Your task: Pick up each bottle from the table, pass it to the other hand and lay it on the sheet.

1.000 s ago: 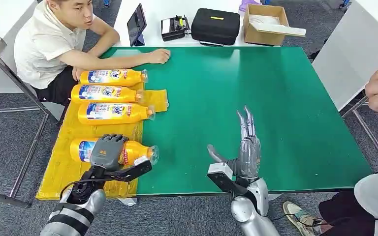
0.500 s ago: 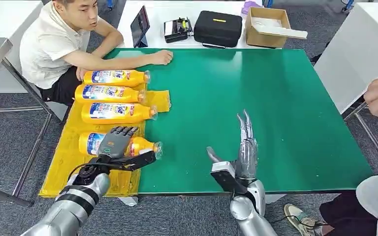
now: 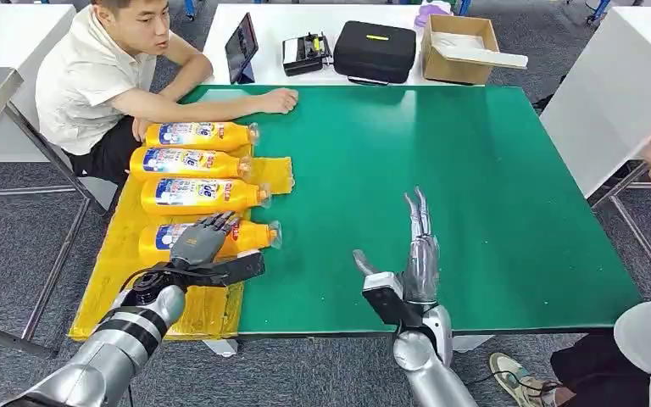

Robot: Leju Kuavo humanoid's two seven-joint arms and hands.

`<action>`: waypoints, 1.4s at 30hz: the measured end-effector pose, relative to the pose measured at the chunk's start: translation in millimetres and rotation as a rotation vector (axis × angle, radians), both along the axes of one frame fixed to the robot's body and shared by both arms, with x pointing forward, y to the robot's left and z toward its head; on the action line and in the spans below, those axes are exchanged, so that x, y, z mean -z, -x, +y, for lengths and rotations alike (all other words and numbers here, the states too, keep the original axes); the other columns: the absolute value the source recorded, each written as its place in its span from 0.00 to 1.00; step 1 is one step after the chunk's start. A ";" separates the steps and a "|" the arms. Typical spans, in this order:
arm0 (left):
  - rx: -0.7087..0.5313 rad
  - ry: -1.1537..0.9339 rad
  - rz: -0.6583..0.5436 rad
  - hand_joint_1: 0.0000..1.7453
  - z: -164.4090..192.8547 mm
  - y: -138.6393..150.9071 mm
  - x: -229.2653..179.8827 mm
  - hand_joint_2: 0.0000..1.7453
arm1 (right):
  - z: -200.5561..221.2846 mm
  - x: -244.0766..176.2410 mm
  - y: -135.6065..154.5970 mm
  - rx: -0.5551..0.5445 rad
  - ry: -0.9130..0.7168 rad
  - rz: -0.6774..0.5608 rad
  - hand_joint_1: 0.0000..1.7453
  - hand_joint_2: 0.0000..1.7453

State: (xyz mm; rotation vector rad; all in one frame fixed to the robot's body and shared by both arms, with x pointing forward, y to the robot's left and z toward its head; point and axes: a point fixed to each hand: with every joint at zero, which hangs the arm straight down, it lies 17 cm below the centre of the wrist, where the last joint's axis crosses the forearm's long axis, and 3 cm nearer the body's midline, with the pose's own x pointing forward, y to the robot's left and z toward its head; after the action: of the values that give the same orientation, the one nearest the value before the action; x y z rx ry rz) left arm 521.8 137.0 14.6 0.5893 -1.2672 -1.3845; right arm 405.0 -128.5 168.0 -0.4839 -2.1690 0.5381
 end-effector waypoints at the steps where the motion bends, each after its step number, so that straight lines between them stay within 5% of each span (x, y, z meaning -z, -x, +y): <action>1: 0.000 0.001 0.000 0.00 0.4 0.0 0.1 1.00 | 0.1 0.4 -0.3 0.000 0.001 0.001 0.00 1.00; 9: 0.003 0.063 -0.033 0.00 -6.0 4.3 -3.2 1.00 | 0.9 1.7 0.0 -0.003 0.004 0.001 0.00 1.00; 21: 0.075 0.381 -0.167 0.00 -59.0 53.8 -47.5 1.00 | 1.2 0.9 12.2 -0.018 -0.014 -0.023 0.00 1.00; 22: 0.085 0.408 -0.191 0.00 -63.9 57.5 -56.3 0.00 | 1.5 -0.8 14.1 -0.022 -0.018 -0.031 0.00 1.00; 27: 0.111 0.549 -0.291 0.00 -82.9 73.1 -93.3 0.00 | 4.4 -1.1 17.2 -0.166 -0.268 0.083 0.00 1.00; 28: 0.110 0.588 -0.303 0.00 -84.8 75.9 -100.2 1.00 | 6.1 -4.1 19.5 -0.238 -0.389 0.128 0.00 1.00; 31: 0.112 0.678 -0.333 0.00 -90.4 81.7 -117.3 1.00 | 6.4 -14.3 24.5 -0.354 -0.579 0.173 0.00 1.00; 40: 0.111 0.749 -0.374 0.00 -100.5 87.1 -136.9 1.00 | -9.1 -27.7 24.2 -0.330 -0.614 0.133 0.00 1.00; 41: 0.111 0.751 -0.378 0.00 -101.2 87.5 -137.8 1.00 | -10.7 -28.8 24.0 -0.318 -0.605 0.126 0.00 0.00; 42: 0.112 0.755 -0.383 0.00 -101.6 87.8 -138.9 1.00 | -12.0 -30.3 24.3 -0.304 -0.594 0.116 0.00 0.00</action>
State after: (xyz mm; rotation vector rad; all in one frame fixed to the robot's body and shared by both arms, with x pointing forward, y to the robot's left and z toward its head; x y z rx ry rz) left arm 434.0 35.4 153.5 0.2556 -2.0117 -0.7881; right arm 380.7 -140.5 198.3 0.1966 -2.1662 0.0577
